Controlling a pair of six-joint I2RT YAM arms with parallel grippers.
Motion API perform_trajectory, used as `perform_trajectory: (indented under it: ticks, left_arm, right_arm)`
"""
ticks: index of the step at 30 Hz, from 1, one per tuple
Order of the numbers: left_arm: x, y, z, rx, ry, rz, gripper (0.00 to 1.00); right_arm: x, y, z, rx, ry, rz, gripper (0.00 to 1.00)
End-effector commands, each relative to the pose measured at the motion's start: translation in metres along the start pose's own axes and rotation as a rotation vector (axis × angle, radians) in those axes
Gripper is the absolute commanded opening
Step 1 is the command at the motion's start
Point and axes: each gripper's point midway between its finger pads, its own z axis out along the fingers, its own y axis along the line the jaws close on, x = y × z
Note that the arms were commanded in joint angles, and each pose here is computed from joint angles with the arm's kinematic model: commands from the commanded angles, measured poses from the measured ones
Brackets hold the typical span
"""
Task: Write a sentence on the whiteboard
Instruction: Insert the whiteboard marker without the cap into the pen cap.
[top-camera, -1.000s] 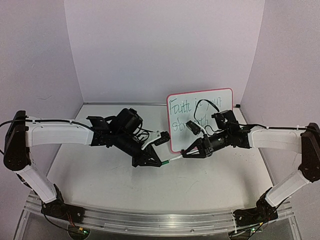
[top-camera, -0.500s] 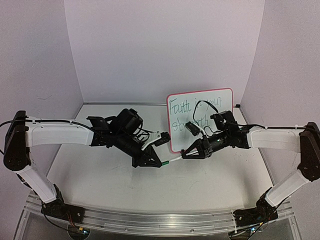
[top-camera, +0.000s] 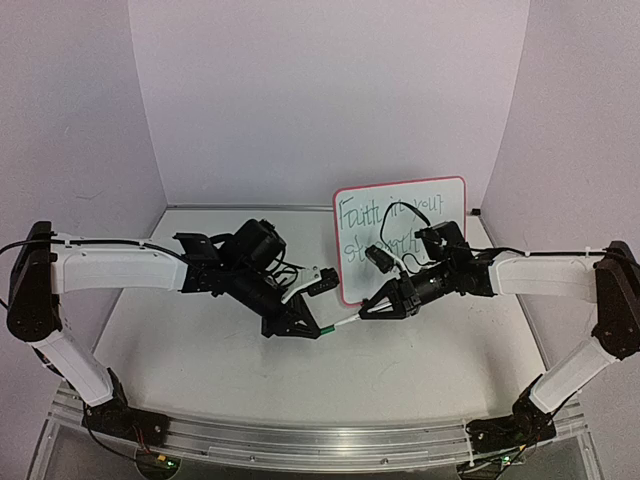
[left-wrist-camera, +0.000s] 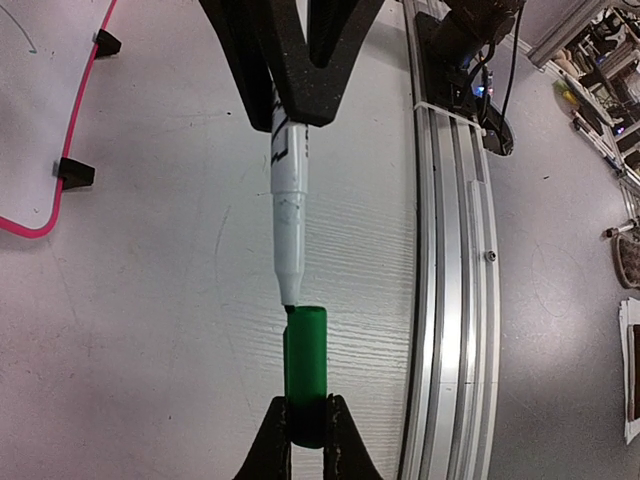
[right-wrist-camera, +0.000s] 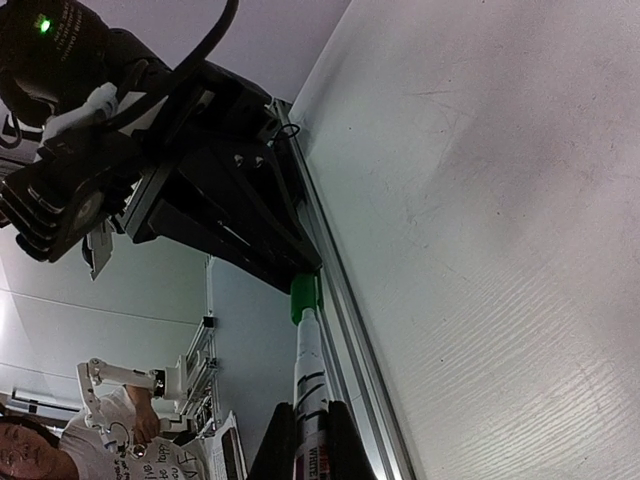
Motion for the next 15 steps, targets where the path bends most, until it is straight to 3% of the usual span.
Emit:
perform_trajectory:
  ticks: [1, 15]
  left_arm:
    - [-0.0227, -0.0091, -0.0101, -0.003, -0.088, 0.055, 0.00]
    - [-0.0225, -0.0117, -0.0170, -0.013, -0.124, 0.048, 0.00]
  right_arm:
    - [-0.0085, 0.0178, 0.0055, -0.048, 0.004, -0.065, 0.00]
    - [-0.0059, 0.0178, -0.0013, 0.005, -0.036, -0.075, 0.00]
